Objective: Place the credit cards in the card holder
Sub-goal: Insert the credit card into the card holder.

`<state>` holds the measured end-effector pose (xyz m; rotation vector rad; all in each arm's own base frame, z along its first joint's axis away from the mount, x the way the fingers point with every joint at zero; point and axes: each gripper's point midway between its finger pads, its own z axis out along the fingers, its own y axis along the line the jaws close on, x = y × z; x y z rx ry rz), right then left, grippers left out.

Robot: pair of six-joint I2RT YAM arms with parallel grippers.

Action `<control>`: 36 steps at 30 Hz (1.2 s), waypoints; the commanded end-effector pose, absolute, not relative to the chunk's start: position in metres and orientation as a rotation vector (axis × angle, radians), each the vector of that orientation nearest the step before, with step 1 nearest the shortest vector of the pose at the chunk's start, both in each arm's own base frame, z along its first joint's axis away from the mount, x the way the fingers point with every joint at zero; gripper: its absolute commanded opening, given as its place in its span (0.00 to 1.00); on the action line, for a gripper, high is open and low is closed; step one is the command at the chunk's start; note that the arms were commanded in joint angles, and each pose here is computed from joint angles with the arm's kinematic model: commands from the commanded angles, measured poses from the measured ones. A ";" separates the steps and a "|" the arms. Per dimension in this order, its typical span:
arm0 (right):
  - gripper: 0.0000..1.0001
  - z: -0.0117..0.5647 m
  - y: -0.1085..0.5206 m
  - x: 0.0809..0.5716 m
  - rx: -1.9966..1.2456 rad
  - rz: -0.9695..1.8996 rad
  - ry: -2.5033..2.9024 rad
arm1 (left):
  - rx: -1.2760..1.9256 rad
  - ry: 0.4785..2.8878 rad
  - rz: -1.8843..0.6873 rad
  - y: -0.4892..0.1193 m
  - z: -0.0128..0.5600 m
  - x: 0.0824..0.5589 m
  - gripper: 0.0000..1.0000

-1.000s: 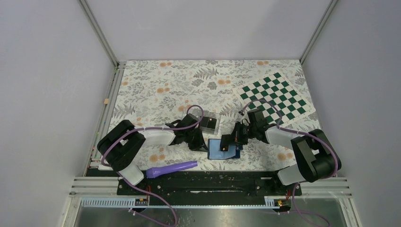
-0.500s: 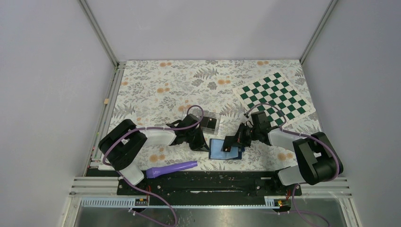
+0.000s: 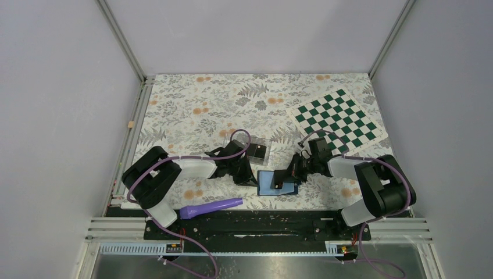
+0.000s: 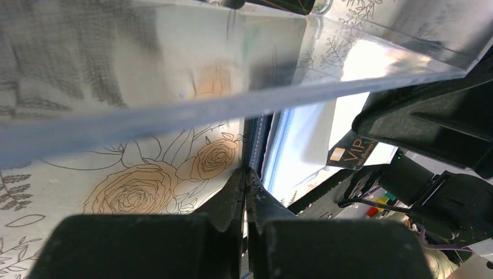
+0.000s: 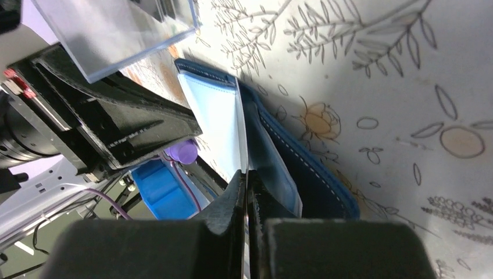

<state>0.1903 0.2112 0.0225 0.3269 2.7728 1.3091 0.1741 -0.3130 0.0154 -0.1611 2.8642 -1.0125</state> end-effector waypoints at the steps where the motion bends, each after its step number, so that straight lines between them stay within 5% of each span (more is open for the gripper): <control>1: 0.00 0.012 0.200 0.160 0.347 1.249 2.905 | -0.173 2.915 -0.865 -0.301 -0.006 0.170 0.00; 28: 0.00 0.009 0.214 0.154 0.202 1.261 3.016 | -0.116 2.934 -0.868 -0.312 -0.007 0.167 0.00; 36: 0.33 0.014 0.212 0.158 0.143 1.077 3.032 | -0.139 2.939 -0.860 -0.309 -0.008 0.165 0.00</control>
